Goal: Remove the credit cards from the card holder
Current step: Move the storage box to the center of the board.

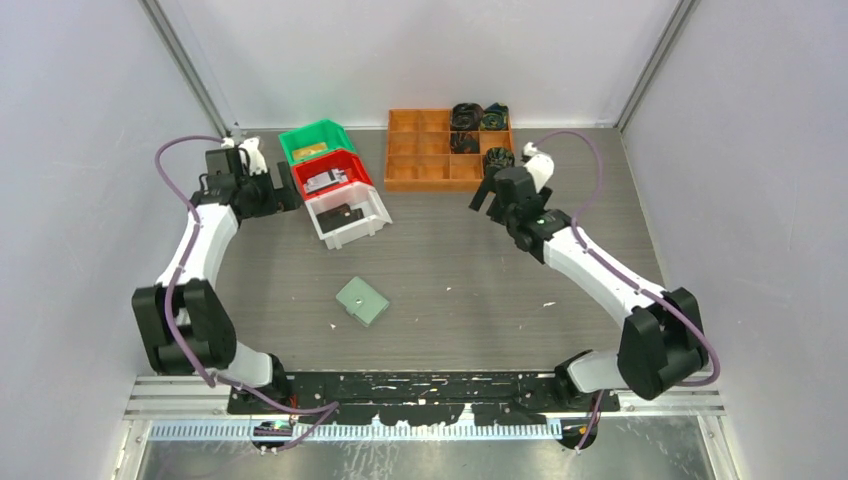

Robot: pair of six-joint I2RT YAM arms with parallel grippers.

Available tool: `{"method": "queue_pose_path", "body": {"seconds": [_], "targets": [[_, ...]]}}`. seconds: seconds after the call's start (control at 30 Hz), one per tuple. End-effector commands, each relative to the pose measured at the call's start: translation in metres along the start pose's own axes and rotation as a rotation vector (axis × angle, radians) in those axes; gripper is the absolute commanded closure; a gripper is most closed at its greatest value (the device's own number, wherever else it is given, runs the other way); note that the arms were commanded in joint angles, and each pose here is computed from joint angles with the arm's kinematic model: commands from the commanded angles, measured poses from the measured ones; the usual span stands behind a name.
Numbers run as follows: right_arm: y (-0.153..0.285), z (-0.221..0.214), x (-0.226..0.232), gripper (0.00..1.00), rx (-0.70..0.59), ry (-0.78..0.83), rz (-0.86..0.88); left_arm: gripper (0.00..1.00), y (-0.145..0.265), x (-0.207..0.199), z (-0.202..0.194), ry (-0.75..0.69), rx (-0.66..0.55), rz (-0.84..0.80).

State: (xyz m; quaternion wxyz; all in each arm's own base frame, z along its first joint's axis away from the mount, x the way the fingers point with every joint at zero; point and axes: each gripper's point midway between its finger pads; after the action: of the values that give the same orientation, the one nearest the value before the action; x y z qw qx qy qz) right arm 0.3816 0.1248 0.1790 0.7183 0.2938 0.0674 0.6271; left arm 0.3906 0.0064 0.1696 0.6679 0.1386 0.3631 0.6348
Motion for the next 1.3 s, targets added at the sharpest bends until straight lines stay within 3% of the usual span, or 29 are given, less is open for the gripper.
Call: {"method": "queue_pose_path", "body": {"seconds": [0.0,0.2,0.4,0.6,0.8,0.97,1.13,1.27], "targets": [[0.014,-0.023,0.034,0.01,0.078,0.182,0.052,0.0,-0.017,-0.008,0.01,0.092,0.041,0.027],[0.033,-0.068,0.071,0.01,0.17,0.345,0.176,0.06,-0.061,-0.009,0.027,0.102,0.062,0.105],[0.049,-0.087,0.079,0.01,0.204,0.41,0.231,0.24,-0.097,0.001,0.052,0.092,0.06,0.162],[0.055,-0.087,0.083,0.01,0.211,0.416,0.266,0.38,-0.125,0.007,0.044,0.076,0.103,0.184],[0.061,-0.091,0.091,0.0,0.226,0.445,0.304,0.5,-0.137,0.015,0.03,0.037,0.132,0.213],[0.068,-0.092,0.095,0.01,0.227,0.459,0.325,0.67,-0.14,0.025,0.029,-0.013,0.13,0.249],[0.074,-0.092,0.094,0.01,0.224,0.461,0.336,0.86,-0.132,0.039,0.037,-0.129,0.098,0.303],[0.078,-0.092,0.094,0.01,0.224,0.456,0.349,0.92,-0.122,0.053,0.042,-0.224,0.092,0.336]]}}
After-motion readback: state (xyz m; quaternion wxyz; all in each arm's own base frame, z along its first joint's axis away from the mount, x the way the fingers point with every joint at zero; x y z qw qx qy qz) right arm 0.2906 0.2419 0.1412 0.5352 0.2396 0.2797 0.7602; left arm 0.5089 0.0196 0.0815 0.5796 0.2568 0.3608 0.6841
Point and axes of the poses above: each gripper's point midway between its finger pads, its own y axis back along the fingers, its own x axis along the line the jaws close on, z = x × y, and after that the axes turned 6 degrees about y, right-handed
